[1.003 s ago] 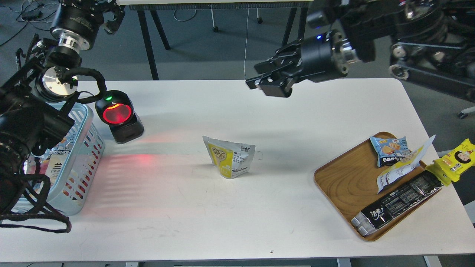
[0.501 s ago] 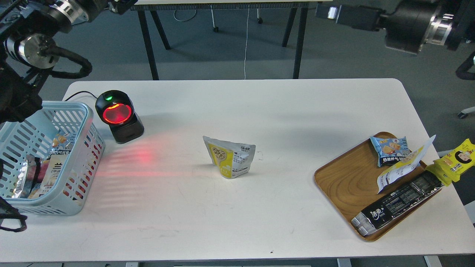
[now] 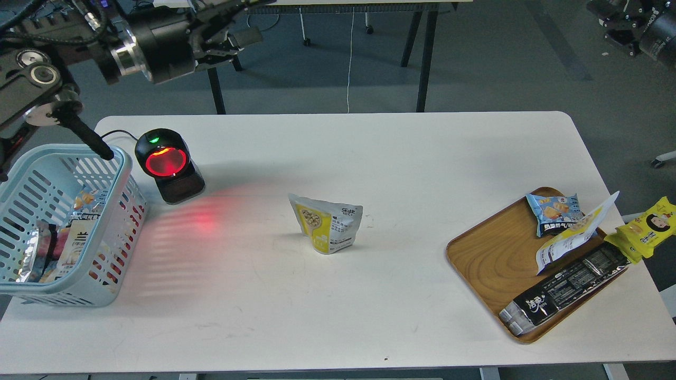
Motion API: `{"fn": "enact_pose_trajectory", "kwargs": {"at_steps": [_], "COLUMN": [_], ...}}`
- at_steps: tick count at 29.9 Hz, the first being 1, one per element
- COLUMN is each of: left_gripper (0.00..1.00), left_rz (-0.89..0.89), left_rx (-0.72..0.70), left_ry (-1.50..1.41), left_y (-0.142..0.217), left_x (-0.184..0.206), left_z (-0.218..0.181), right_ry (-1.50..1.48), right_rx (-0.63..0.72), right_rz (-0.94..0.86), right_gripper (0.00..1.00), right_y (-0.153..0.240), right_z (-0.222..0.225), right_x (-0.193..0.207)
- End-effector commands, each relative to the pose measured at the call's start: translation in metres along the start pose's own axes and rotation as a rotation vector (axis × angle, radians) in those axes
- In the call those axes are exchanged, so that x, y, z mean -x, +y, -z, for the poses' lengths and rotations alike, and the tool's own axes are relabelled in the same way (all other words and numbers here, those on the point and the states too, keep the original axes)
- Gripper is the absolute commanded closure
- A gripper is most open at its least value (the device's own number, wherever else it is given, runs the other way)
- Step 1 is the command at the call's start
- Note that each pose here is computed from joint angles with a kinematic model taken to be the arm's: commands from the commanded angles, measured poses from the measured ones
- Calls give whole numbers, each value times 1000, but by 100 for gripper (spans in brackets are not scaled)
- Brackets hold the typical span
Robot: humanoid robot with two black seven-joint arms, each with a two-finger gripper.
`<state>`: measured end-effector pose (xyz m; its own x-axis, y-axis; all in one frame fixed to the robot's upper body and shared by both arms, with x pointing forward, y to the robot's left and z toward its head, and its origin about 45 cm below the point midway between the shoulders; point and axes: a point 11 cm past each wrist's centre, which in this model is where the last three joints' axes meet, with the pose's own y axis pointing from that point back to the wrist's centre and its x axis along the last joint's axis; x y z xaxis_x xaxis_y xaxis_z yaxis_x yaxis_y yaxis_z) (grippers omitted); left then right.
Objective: Scan snack and place in basket
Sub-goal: 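Reach the left gripper to the yellow bag on the table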
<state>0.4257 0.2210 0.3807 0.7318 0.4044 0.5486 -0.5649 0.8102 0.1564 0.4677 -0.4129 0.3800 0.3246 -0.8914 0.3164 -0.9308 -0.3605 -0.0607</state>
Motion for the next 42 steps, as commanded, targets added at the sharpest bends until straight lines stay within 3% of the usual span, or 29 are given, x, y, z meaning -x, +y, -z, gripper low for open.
{"fn": "enact_pose_trajectory", "kwargs": {"at_steps": [1,8,19,23,30,33,40,42], "left_gripper": [1,3,7,10,13,25,74,77], "left_rz": [106,310,585,661,662,665,671,670], "left_rx": [3,-10,-164,-185,-160,-155,-173,-181], "left_ry": [-178,-524,-1061,-1125,-1099,-1092,-1079,-1078], "left_y": [-8,-18,-28,-27,-49,-54,-54,-52], "left_x": [27,90,149,164,177,180,177,175], "left_z": [-18,-30,35,56,57,58,65,67], "right_ry": [-166,-429,-533,-534,-538,-541,-540,-540], "right_rx": [-6,-40,-43,-41,-48,-57,-64,-64], "right_rz": [-90,-201,-233,-232,-232,-235,-236,-236], "right_gripper": [1,1,1,1,1,1,1,1], "right_y": [5,15,25,25,24,23,23,23], "right_z": [-24,-60,-86,-86,-84,-83,-80,-80], "right_x": [-11,-12,1,1,1,0,-1,-1]}}
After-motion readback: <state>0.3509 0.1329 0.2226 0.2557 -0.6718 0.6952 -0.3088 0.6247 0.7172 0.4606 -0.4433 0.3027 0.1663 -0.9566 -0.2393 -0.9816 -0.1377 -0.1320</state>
